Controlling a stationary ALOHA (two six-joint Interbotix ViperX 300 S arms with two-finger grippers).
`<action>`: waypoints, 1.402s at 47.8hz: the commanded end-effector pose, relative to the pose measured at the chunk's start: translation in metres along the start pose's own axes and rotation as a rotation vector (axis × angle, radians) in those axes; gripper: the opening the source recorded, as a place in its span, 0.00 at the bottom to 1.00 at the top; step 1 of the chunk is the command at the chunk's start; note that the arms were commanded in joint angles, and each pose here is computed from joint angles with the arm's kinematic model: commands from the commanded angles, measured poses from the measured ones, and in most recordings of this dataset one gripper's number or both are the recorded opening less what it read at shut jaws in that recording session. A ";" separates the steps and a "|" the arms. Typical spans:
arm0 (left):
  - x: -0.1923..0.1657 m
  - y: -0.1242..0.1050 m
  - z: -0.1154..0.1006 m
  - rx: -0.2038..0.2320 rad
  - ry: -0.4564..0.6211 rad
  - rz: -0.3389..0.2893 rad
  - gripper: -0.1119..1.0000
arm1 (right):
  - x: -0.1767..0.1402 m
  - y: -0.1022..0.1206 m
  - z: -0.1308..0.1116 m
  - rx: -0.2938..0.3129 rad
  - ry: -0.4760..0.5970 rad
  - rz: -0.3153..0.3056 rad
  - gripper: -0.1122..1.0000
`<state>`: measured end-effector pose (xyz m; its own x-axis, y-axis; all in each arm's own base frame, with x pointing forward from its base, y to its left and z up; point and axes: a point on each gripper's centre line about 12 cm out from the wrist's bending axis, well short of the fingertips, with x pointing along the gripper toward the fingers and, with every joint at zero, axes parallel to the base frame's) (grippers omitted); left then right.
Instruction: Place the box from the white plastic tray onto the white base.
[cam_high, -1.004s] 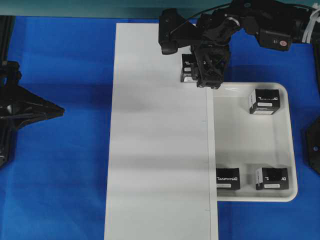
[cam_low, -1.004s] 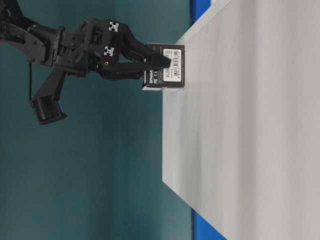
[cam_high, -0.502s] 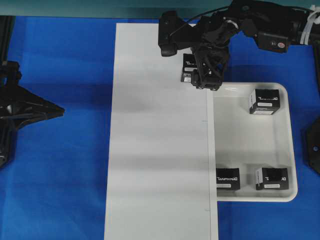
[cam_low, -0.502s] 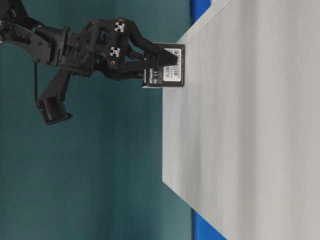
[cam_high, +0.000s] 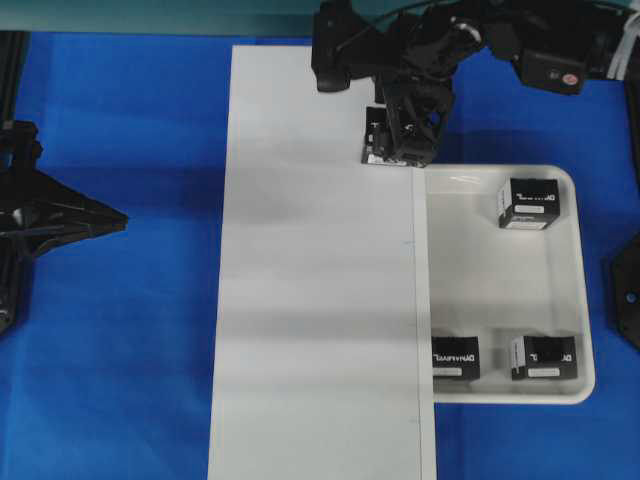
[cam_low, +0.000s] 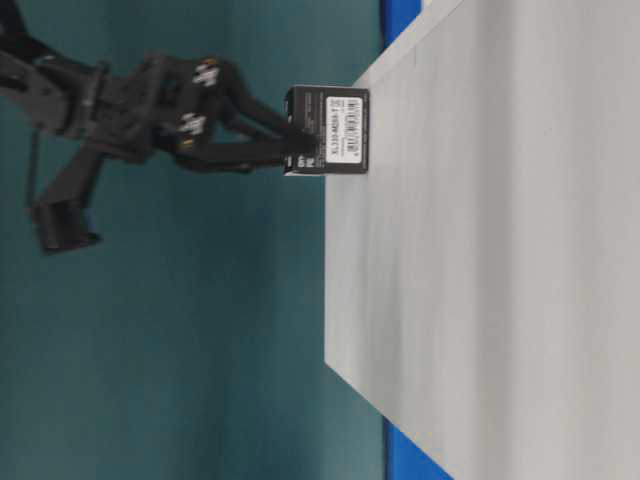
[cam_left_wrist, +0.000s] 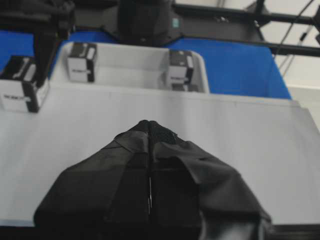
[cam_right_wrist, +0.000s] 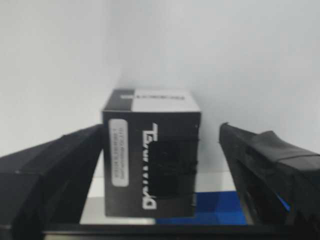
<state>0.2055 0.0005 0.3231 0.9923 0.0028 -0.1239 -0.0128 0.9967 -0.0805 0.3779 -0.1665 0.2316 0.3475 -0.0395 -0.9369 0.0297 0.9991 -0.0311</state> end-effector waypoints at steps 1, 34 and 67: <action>0.000 0.000 0.005 0.000 -0.012 0.001 0.04 | -0.021 0.001 0.012 0.004 -0.060 -0.017 0.98; -0.002 -0.004 0.005 -0.007 -0.018 -0.018 0.04 | -0.142 0.052 -0.007 0.183 -0.505 -0.039 0.98; -0.008 -0.001 0.005 -0.037 -0.041 -0.006 0.04 | -0.163 0.122 -0.098 0.177 -0.888 0.010 0.98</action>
<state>0.1992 -0.0017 0.3252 0.9945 -0.0079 -0.1041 -0.0039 0.9936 -0.1126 0.2377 -0.0438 0.3406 0.9142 -0.1155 -0.3885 0.1638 0.9821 0.0934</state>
